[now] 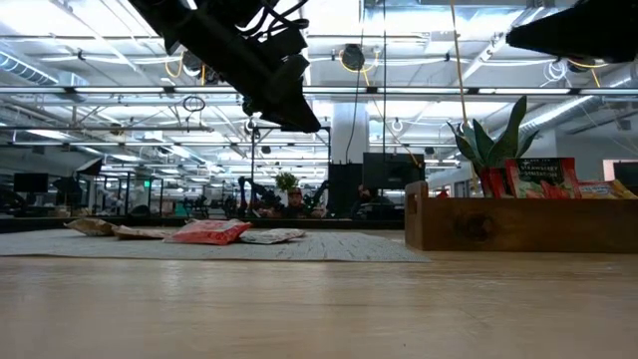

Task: Pick & Place Tea
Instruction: Put the red tea bag into the middle section of the wooden organizer

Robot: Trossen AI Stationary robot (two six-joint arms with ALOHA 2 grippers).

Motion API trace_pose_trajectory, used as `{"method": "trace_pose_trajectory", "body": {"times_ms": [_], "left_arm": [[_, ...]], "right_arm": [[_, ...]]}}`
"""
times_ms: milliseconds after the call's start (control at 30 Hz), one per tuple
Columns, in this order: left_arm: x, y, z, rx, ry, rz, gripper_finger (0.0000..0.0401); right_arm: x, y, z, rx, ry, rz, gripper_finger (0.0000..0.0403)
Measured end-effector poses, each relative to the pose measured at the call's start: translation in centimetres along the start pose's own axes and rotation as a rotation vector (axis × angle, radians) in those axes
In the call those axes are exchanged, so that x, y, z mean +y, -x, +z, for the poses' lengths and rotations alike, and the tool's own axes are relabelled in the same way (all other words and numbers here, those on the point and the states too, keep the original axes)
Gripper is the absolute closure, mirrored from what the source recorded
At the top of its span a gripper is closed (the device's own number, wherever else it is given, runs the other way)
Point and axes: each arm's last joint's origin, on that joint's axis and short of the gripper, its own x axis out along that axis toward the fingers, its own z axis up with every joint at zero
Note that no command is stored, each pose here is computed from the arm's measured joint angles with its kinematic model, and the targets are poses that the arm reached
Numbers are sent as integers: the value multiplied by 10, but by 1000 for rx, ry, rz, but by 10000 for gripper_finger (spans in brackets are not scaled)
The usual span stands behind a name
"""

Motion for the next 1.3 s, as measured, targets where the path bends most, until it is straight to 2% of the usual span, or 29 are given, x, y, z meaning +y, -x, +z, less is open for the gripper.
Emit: {"method": "trace_pose_trajectory", "body": {"times_ms": [33, 100, 200, 333, 467, 600, 800, 1000, 1300], "left_arm": [[0, 0, 0, 0, -1, 0, 283], [0, 0, 0, 0, -5, 0, 283], [-1, -2, -1, 3, -6, 0, 283], [-1, -2, -2, 9, -9, 0, 283], [-1, -2, -2, 9, -11, 0, 283], [-1, -2, -2, 12, -18, 0, 283], [-1, -2, -2, 15, -30, 0, 283], [-1, -2, -2, 15, -37, 1, 283], [-1, -2, -2, 14, -39, 1, 283]], "right_arm": [[4, -3, 4, 34, 58, 14, 375], [10, -12, 12, 111, 100, 104, 393], [6, -33, 23, 346, 2, 265, 401], [-10, -49, 14, 770, -104, 307, 402], [-17, -58, 15, 973, -291, 429, 403], [-22, -58, 10, 1038, -294, 423, 403], [-25, -59, -8, 1096, -238, 333, 403], [-21, -68, -23, 1124, -215, 338, 403], [-22, -70, -23, 1113, -216, 367, 403]]}}
